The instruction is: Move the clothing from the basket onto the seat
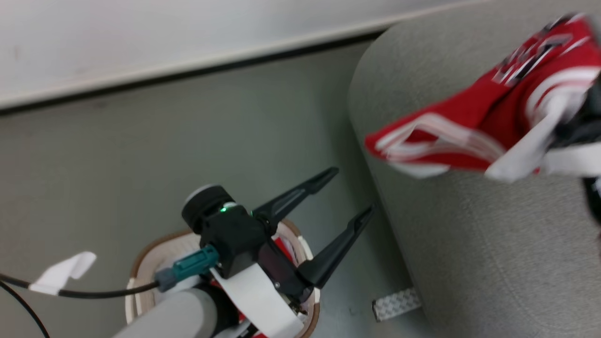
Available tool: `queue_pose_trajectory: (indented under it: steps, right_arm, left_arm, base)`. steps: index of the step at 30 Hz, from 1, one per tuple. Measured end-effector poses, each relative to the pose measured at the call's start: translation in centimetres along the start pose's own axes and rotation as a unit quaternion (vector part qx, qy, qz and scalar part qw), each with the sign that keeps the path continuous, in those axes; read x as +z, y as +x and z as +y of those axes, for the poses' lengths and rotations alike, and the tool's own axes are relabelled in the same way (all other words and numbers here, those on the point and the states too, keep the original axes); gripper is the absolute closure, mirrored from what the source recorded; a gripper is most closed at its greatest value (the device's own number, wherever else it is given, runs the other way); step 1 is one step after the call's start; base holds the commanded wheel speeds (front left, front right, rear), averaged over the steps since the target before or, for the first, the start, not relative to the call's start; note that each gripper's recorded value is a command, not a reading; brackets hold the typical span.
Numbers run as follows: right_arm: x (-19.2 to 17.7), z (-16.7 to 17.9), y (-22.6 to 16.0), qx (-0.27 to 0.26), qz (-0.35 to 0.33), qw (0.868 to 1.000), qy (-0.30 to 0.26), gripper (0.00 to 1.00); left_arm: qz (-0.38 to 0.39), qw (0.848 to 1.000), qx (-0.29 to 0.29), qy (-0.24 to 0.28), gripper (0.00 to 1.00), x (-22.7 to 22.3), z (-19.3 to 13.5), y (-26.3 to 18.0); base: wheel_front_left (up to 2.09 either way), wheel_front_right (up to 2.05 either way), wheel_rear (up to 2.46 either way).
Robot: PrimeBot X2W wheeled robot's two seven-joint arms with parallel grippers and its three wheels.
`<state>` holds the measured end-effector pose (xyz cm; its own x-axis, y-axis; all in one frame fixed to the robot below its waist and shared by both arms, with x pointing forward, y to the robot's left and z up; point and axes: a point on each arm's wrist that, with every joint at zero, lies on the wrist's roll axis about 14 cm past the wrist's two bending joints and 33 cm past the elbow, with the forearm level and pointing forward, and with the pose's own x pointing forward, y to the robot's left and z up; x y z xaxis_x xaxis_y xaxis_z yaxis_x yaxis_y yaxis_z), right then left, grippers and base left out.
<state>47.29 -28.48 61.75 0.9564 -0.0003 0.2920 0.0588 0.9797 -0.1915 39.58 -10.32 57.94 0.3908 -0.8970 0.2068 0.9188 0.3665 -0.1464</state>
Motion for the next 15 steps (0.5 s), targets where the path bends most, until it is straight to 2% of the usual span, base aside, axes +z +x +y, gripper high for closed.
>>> queue_pose_trajectory:
  steps: [3,7,10,15]
  right_arm:
    - [-0.1,-2.0,3.4,-0.028,-0.008,0.999,-0.014,1.0]
    - [-2.6,-5.3,6.5,-0.062,0.03,0.995,-0.067,1.0]
    - [-4.5,-7.7,8.2,-0.093,0.057,0.989,-0.098,1.0]
    - [-9.5,-10.4,9.1,-0.146,0.117,0.977,-0.101,1.0]
  left_arm:
    - [-0.007,1.0,0.003,-0.004,0.0,-0.7,2.3,0.1]
    - [-0.006,1.0,0.012,-0.019,0.0,-2.7,5.3,-0.3]
    - [-0.001,0.999,0.031,-0.028,0.0,-4.6,7.7,-1.0]
    - [0.013,0.996,0.075,-0.036,0.0,-6.9,10.8,-2.9]
  base:
    - [0.0,0.0,0.0]
    - [0.0,0.0,0.0]
    - [0.0,0.0,0.0]
    - [0.0,0.0,0.0]
